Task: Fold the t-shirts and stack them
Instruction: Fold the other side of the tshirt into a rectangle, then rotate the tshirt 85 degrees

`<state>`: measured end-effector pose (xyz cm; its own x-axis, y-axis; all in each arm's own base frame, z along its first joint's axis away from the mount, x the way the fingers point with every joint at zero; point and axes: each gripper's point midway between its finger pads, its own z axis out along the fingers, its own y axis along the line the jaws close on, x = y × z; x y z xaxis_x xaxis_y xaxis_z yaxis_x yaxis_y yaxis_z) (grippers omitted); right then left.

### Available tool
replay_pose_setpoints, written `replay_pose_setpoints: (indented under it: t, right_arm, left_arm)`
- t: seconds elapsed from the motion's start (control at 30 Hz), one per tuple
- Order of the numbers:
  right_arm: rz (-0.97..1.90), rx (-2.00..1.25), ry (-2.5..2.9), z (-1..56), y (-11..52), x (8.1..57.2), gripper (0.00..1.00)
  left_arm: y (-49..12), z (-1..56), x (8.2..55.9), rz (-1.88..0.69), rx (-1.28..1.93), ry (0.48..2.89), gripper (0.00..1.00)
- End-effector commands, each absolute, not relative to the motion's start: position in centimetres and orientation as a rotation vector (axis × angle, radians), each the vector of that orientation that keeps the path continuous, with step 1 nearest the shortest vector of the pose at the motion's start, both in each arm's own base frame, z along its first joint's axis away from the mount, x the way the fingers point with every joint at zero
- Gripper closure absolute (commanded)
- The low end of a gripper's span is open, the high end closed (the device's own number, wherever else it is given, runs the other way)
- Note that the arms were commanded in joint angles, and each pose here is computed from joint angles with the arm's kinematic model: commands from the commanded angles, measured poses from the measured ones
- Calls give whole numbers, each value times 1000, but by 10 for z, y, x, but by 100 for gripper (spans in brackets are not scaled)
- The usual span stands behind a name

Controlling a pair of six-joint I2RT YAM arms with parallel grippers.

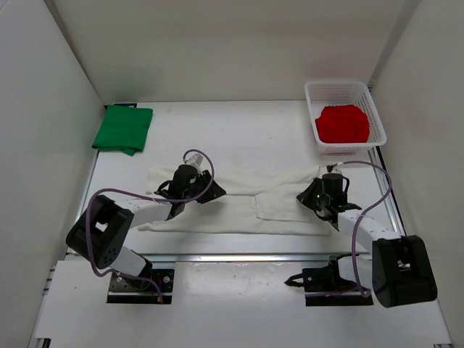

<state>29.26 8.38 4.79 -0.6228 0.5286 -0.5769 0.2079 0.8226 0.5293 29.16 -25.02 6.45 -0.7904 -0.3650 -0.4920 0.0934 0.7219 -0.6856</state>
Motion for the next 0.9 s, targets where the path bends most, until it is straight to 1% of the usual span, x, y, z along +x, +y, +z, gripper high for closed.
replay_pose_setpoints:
  t: [0.0, 0.13, 0.23, 0.3, 0.33, 0.4, 0.43, 0.47, 0.5, 0.57, 0.6, 0.63, 0.7, 0.73, 0.77, 0.8, 0.83, 0.87]
  right_arm:
    - [530, 628, 2330, 15, 75, 265, 100]
    - [500, 641, 2359, -2, 78, 234, 100]
    - [480, 636, 2341, 7, 75, 230, 100]
    - [472, 610, 2306, 22, 72, 239, 99]
    - [483, 581, 2261, 39, 74, 249, 97]
    - [470, 546, 2223, 56, 78, 258, 86]
    - [455, 522, 2204, 63, 82, 262, 85]
    - [462, 480, 2214, 64, 92, 264, 81]
    - [486, 458, 2212, 66, 99, 267, 81]
    - [509, 405, 2297, 47, 117, 267, 87]
    - [571, 386, 2294, 53, 129, 274, 94]
    - [556, 371, 2351, 37, 133, 274, 98]
    - [534, 366, 2418, 18, 140, 283, 100]
    - [542, 369, 2395, 22, 145, 295, 100]
    - [537, 361, 2423, 12, 148, 300, 100]
    - [541, 343, 2436, 10, 153, 316, 100]
    - [558, 318, 2389, 27, 160, 345, 100]
    - [536, 319, 2467, 5, 161, 350, 100]
  left_arm:
    - [-251, 61, 285, -957, -175, 2313, 62]
    - [-248, 60, 274, -967, -162, 2318, 62]
    - [-248, 65, 271, -982, -151, 2303, 62]
    - [-249, 72, 271, -985, -138, 2289, 61]
    - [-249, 76, 270, -974, -132, 2284, 62]
    - [-248, 83, 270, -957, -102, 2268, 62]
    - [-249, 88, 270, -958, -89, 2258, 61]
    - [-248, 93, 270, -953, -87, 2254, 61]
    - [-248, 96, 271, -938, -70, 2245, 61]
    - [-250, 108, 271, -931, -32, 2226, 61]
    - [-251, 111, 270, -928, -2, 2220, 60]
    - [-253, 111, 268, -918, 20, 2229, 60]
    - [-254, 118, 264, -944, 40, 2223, 61]
    - [-251, 119, 264, -939, 31, 2216, 60]
    - [-246, 116, 262, -937, 21, 2225, 60]
    - [-241, 117, 262, -936, 10, 2219, 60]
    - [-238, 119, 258, -943, 12, 2213, 60]
    - [-232, 120, 260, -924, -4, 2211, 60]
